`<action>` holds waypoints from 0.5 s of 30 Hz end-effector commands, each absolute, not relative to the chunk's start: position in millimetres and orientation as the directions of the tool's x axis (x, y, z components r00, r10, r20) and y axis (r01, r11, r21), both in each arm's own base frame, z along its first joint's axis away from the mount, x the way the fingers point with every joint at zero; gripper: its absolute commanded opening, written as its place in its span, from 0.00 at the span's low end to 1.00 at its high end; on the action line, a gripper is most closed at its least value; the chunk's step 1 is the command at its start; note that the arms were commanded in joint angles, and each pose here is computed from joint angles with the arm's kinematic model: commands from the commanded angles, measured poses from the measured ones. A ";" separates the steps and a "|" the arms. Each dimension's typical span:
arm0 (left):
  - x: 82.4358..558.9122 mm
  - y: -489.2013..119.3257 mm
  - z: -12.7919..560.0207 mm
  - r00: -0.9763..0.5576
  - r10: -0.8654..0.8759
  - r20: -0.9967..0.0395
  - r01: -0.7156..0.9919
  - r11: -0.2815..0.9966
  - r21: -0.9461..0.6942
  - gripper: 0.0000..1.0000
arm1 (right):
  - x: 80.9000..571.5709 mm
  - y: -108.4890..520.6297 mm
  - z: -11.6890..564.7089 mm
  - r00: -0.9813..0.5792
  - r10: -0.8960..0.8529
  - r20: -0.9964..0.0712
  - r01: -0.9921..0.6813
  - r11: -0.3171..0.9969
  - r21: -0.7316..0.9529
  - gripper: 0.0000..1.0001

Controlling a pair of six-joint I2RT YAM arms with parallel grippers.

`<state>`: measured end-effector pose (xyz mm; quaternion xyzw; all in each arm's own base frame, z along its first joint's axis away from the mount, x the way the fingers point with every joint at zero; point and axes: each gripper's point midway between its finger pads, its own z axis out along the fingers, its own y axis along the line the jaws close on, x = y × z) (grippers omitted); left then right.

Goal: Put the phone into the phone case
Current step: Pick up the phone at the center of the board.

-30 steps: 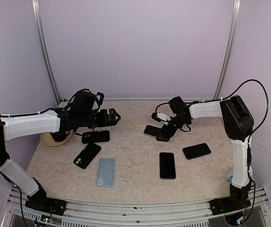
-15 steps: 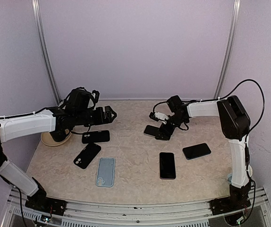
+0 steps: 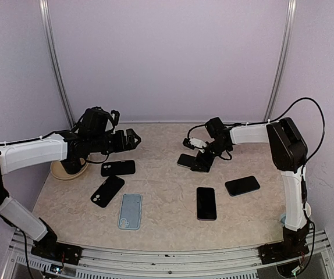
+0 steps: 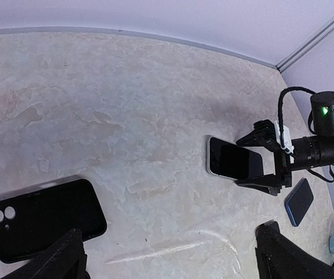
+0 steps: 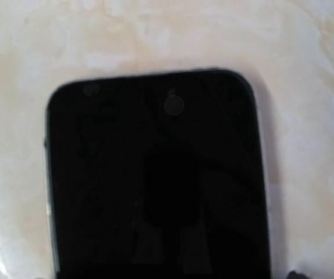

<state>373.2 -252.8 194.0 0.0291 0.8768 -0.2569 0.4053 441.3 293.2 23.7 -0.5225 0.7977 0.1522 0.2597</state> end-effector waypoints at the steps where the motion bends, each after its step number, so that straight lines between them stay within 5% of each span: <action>1: 369.1 -252.0 192.7 -0.679 -0.143 -0.720 0.276 0.859 -0.431 0.99 | 415.7 290.8 -11.5 -0.351 -0.791 -0.502 -0.922 0.384 0.041 0.86; 15: 365.5 -246.1 193.3 -0.677 -0.159 -0.718 0.265 0.858 -0.440 0.99 | 413.3 288.0 -10.3 -0.340 -0.798 -0.497 -0.921 0.391 0.003 0.67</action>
